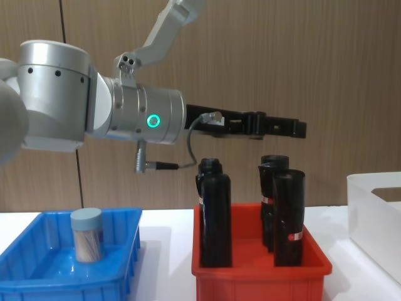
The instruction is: Pick the cotton swabs from the blue box and place them into the white box.
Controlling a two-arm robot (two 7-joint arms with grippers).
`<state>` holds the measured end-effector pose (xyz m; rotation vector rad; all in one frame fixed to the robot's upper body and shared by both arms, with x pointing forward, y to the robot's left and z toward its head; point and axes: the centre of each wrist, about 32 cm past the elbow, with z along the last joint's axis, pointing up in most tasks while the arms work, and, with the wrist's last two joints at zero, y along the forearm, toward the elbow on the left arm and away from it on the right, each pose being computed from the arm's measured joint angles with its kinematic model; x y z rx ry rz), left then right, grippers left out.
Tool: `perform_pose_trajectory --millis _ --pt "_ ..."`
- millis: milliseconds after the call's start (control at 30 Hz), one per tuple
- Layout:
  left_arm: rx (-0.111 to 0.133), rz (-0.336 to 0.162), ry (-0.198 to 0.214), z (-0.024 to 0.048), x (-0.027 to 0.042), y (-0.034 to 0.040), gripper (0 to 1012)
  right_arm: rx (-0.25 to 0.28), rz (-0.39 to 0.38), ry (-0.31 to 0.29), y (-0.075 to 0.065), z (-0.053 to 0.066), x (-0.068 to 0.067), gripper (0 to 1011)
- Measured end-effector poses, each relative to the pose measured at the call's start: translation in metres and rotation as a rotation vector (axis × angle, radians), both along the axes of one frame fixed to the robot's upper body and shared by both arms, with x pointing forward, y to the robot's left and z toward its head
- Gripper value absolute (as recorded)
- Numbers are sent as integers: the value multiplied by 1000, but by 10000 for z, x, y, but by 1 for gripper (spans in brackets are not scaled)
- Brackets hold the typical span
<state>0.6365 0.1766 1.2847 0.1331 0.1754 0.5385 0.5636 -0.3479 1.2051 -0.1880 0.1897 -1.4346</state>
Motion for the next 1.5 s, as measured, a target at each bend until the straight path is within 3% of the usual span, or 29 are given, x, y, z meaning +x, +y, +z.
perform_pose_trajectory --millis 300,533,733,1200,1500 --pt "0 0 0 0 0 0 1003 14 -9 42 -46 -78 65 641" --pt "0 0 0 0 0 0 1003 16 -10 60 -68 -114 104 871" --pt "0 0 0 0 0 0 1003 19 -9 65 -81 -130 128 999" --pt "0 0 0 0 0 0 1003 15 -6 39 -88 -124 131 1002" --pt "0 0 0 0 0 0 1003 4 -1 -13 -73 -73 63 1002"
